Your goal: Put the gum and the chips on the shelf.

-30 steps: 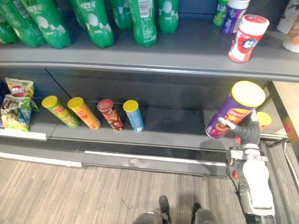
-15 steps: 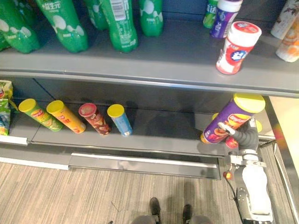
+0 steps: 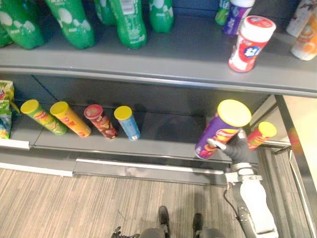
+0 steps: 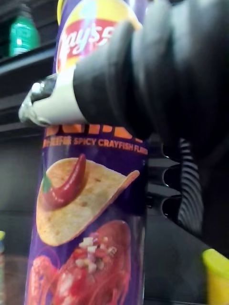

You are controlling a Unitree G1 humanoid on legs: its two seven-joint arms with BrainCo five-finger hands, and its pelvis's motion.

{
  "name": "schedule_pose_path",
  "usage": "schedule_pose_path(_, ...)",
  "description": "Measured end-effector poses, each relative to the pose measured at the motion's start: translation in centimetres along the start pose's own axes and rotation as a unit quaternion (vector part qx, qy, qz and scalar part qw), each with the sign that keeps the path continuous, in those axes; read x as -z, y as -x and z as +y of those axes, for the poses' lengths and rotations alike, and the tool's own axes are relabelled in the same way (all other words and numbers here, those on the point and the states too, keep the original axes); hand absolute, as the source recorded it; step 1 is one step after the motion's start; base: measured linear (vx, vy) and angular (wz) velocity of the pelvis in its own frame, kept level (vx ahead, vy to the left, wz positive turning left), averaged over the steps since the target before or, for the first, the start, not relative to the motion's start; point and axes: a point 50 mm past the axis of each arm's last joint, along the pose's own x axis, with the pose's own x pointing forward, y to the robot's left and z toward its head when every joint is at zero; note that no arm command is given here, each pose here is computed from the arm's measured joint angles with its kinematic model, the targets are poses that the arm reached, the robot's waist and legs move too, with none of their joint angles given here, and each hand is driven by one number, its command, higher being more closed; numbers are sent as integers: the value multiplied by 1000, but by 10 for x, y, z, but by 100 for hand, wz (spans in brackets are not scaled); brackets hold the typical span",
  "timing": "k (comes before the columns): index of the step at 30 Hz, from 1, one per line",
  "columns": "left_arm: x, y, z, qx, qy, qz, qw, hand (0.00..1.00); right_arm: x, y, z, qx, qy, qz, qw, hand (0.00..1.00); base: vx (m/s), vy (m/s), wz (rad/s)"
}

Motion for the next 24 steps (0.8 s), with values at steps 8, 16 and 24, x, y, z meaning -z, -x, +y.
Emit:
schedule_pose_path(8, -49, -6, -5, -15, -22, -85, 996, 0, -20, -27, 46, -105, -18, -64, 992, 100, -48, 5, 14)
schedule_pose_path(16, -106, -3, -16, -42, -17, -179, 983, 0, -28, -50, 66, -106, 12, -99, 989, 100, 13, -16, 11)
schedule_pose_path(24, -129, 0, -20, -65, 19, -208, 976, 0, -30, -69, 74, -71, 37, -115, 990, 100, 20, -51, 21)
